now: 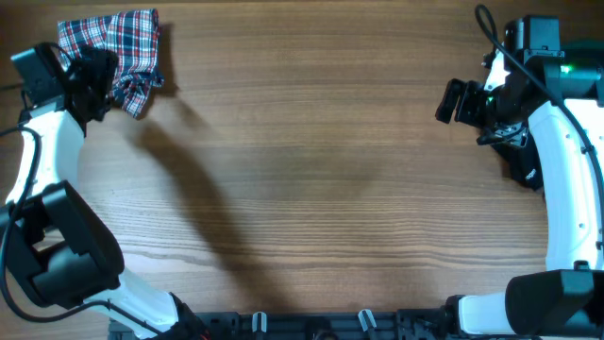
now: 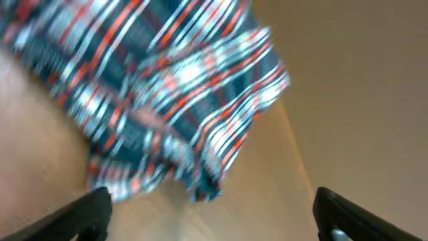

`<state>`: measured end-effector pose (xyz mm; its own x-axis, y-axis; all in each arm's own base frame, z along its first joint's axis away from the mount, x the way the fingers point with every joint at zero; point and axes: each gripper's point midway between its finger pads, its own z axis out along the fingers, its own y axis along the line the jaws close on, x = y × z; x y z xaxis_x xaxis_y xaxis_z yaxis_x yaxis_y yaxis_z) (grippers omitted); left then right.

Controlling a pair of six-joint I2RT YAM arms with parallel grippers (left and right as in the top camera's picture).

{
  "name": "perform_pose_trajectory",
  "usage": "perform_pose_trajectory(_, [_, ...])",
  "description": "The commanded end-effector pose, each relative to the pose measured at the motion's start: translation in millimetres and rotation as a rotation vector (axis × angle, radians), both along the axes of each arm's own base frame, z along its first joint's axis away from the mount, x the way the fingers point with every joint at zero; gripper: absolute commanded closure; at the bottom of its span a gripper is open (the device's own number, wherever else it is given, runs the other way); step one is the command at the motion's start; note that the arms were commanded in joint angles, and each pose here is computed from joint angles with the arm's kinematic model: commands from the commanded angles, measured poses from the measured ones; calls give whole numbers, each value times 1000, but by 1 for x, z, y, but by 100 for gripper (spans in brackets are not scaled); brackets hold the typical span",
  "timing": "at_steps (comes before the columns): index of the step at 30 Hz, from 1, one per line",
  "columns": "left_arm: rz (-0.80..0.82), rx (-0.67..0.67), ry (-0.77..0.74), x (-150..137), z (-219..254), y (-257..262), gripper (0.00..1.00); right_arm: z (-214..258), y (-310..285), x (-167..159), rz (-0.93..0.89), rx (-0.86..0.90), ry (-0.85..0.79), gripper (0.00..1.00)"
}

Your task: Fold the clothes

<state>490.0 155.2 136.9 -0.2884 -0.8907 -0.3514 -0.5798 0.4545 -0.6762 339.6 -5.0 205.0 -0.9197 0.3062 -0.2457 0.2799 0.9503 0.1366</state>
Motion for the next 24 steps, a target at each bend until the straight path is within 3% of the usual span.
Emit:
perform_pose_trajectory(1, [-13, 119, -14, 12, -7, 10, 56, 10, 5, 2, 19, 22, -42, 0])
perform_pose_trajectory(3, [-23, 117, -11, 22, -29, 9, 93, 11, 8, 3, 27, 38, -47, 0])
perform_pose_trajectory(8, [-40, 77, 74, 25, -92, 5, 96, 11, 10, 2, 42, 45, -46, 0])
perform_pose_trajectory(12, [-75, 25, 199, 10, -150, -4, 96, 11, 12, 2, 44, 56, -48, 0])
perform_pose_trajectory(17, [-146, 9, 141, 16, -130, -16, 96, 11, 12, 2, 44, 55, -48, 0])
perform_pose_trajectory(20, [-210, 52, 60, 23, -92, -21, 81, 11, 11, 3, 44, 53, -53, 0])
perform_pose_trajectory(22, [-280, 77, -15, 23, -51, -30, 62, 13, 9, 7, 39, 42, -69, 0])
perform_pose_trajectory(24, [-337, 118, -84, 15, 0, -41, 56, 18, 3, 13, -7, 17, -105, 0])
